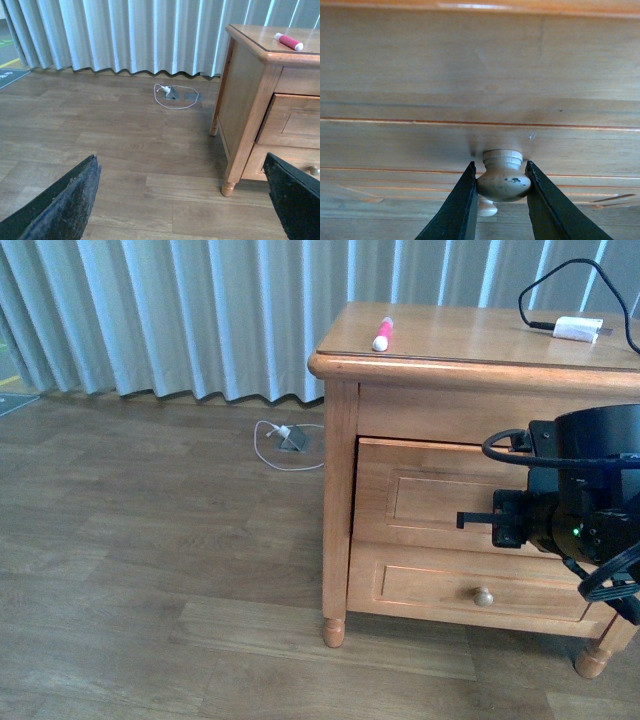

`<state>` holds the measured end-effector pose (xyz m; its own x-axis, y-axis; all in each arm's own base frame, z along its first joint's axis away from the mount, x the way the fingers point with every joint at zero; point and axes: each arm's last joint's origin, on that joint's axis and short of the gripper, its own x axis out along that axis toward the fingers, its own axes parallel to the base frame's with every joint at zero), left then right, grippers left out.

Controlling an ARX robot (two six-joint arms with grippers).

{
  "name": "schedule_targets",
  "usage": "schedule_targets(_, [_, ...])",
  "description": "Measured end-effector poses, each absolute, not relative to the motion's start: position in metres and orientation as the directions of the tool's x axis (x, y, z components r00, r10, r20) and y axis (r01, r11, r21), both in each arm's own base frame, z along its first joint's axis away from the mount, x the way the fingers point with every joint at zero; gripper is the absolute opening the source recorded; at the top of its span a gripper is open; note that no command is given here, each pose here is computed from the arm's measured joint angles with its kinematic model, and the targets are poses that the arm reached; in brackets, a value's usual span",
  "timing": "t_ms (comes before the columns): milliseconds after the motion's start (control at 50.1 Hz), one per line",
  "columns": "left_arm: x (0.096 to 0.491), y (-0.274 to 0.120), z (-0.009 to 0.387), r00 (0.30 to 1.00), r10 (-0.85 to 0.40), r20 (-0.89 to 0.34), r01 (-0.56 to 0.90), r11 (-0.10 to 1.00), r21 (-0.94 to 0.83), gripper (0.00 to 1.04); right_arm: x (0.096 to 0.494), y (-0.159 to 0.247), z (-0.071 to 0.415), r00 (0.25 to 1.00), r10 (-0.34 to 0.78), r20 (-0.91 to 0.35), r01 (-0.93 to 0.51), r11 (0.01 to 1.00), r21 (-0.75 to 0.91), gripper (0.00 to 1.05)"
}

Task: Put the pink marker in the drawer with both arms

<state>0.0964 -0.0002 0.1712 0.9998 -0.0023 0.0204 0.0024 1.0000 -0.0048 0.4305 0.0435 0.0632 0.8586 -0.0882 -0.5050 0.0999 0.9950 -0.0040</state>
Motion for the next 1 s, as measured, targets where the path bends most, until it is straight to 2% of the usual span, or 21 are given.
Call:
schedule_targets(160, [0.096, 0.0, 0.171, 1.0, -0.002, 0.02, 0.002, 1.0, -0.004, 0.99, 0.406, 0.043, 0.066, 0.84, -0.061, -0.539, 0.088, 0.996, 0.024, 0.23])
schedule_targets(479, [0.096, 0.0, 0.171, 1.0, -0.003, 0.02, 0.003, 1.0, -0.004, 0.99, 0.32, 0.04, 0.068, 0.811, 0.003, -0.584, 0.046, 0.997, 0.069, 0.23])
schedule_targets(658, [0.096, 0.0, 0.171, 1.0, -0.002, 0.02, 0.002, 1.0, -0.005, 0.99, 0.285, 0.038, 0.068, 0.802, 0.026, -0.597, 0.026, 0.997, 0.079, 0.22])
schedule_targets(897, [0.096, 0.0, 0.171, 1.0, -0.002, 0.02, 0.002, 1.0, -0.004, 0.99, 0.261, 0.035, 0.077, 0.814, 0.004, -0.581, 0.055, 0.995, 0.083, 0.57])
schedule_targets(997, [0.096, 0.0, 0.171, 1.0, -0.002, 0.02, 0.002, 1.0, -0.005, 0.99, 0.249, 0.031, 0.092, 0.822, 0.003, -0.569, 0.067, 0.993, 0.102, 0.76])
